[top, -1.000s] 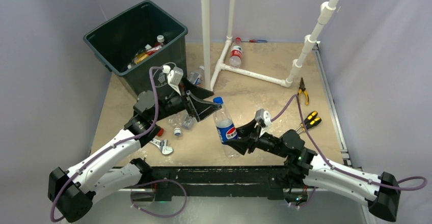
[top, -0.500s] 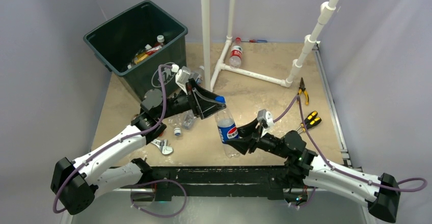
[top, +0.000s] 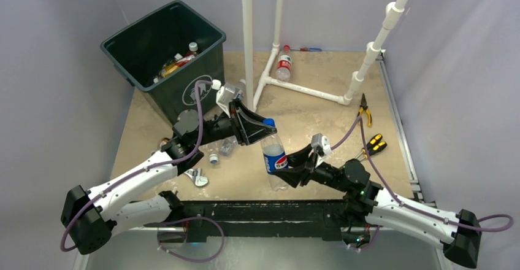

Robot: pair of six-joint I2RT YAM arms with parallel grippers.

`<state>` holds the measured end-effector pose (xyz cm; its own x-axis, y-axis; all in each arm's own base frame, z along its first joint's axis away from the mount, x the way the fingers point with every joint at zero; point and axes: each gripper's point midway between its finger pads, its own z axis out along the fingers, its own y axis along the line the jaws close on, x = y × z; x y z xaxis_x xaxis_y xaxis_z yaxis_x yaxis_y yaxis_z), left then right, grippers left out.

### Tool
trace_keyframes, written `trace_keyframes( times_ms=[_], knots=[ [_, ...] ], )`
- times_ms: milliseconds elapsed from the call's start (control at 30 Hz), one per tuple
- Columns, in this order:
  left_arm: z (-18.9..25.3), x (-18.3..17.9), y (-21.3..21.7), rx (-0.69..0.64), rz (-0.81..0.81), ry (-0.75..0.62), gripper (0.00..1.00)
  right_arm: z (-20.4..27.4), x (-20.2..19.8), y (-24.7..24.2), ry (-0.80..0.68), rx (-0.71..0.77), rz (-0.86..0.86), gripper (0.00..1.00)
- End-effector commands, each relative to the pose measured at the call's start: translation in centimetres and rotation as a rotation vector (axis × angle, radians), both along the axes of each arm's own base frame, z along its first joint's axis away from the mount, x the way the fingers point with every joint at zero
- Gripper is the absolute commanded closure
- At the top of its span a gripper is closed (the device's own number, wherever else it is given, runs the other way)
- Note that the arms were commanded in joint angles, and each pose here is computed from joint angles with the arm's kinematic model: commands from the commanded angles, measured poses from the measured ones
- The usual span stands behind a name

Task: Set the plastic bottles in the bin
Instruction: Pick up the plastic bottle at the center of the board.

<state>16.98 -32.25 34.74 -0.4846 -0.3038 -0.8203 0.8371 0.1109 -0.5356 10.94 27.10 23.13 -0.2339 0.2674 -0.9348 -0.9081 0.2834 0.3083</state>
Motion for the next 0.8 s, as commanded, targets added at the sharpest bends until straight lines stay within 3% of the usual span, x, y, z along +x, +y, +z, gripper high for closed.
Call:
trace_keyframes(
  times_ms=[0,67,133,233,300,533,767],
  knots=[
    [2.1,-1.4,-0.3,-0.045,-0.042,-0.068,0.87,1.1,0.5,0.0,-0.013,0.032,-0.026,0.57],
    [2.2,-1.7,-0.3,-0.048,-0.048,-0.071,1.0,1.1,0.5,0.1,-0.009,0.029,-0.023,0.55],
    [2.5,-1.9,-0.1,-0.053,-0.047,-0.079,1.0,1.1,0.4,0.1,-0.002,0.029,-0.015,0.48],
    [3.2,-1.7,0.6,-0.054,-0.003,-0.107,1.0,1.2,0.3,0.2,0.025,0.033,-0.008,0.26],
    [3.7,-1.3,1.3,-0.048,0.054,-0.131,1.0,1.5,0.2,0.3,0.051,0.043,-0.001,0.04],
    [5.6,0.5,4.8,-0.012,0.283,-0.202,1.0,4.1,-1.0,0.0,0.087,0.099,0.051,0.01],
    [8.9,2.5,9.3,0.065,0.545,-0.29,1.0,6.4,-1.1,-3.1,0.097,0.163,-0.032,0.01]
  ],
)
